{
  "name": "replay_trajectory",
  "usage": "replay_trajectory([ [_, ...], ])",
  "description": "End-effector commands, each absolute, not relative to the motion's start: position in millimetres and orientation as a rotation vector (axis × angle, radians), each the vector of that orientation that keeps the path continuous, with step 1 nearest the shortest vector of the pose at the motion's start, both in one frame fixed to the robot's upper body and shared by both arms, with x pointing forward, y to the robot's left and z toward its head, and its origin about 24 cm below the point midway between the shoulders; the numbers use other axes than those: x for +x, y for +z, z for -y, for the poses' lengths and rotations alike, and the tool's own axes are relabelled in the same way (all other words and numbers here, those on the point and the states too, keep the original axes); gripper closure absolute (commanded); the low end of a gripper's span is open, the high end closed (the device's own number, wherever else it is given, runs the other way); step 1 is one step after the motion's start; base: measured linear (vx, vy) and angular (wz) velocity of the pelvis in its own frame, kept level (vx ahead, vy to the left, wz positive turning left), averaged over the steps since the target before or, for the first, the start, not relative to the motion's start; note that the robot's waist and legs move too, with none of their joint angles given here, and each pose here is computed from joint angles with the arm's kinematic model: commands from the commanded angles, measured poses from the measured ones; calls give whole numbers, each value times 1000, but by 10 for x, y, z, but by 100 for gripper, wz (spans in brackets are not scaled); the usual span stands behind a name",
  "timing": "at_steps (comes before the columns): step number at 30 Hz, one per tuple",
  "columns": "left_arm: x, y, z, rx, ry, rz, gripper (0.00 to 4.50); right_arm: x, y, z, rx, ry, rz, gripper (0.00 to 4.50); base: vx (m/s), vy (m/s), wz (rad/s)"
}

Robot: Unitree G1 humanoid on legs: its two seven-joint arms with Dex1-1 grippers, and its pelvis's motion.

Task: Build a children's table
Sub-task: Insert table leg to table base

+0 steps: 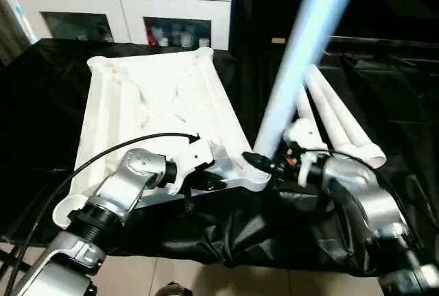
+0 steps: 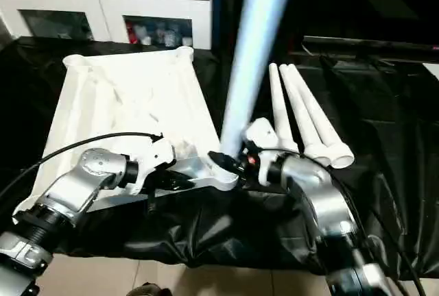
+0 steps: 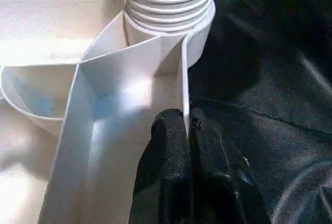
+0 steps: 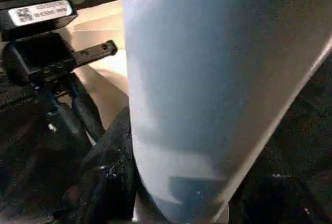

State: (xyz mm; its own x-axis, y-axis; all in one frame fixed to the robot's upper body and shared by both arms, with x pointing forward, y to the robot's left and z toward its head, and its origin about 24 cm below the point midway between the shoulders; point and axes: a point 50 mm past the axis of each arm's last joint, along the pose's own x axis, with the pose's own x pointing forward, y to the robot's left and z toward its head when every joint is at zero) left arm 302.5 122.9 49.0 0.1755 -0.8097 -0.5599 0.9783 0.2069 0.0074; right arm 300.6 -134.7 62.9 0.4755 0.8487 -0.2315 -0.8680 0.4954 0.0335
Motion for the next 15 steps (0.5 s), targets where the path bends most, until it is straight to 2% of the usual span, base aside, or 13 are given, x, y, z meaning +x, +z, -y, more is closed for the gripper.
replay_trajectory([
  [1,3025,629,-1135,451,-1404,-440,450,2903,335,1393,-71,1064,-400,261,0,0,0],
  [15,2986,741,-1258,499,-1531,-453,450,2726,329,1392,-50,1284,-384,261,0,0,0],
])
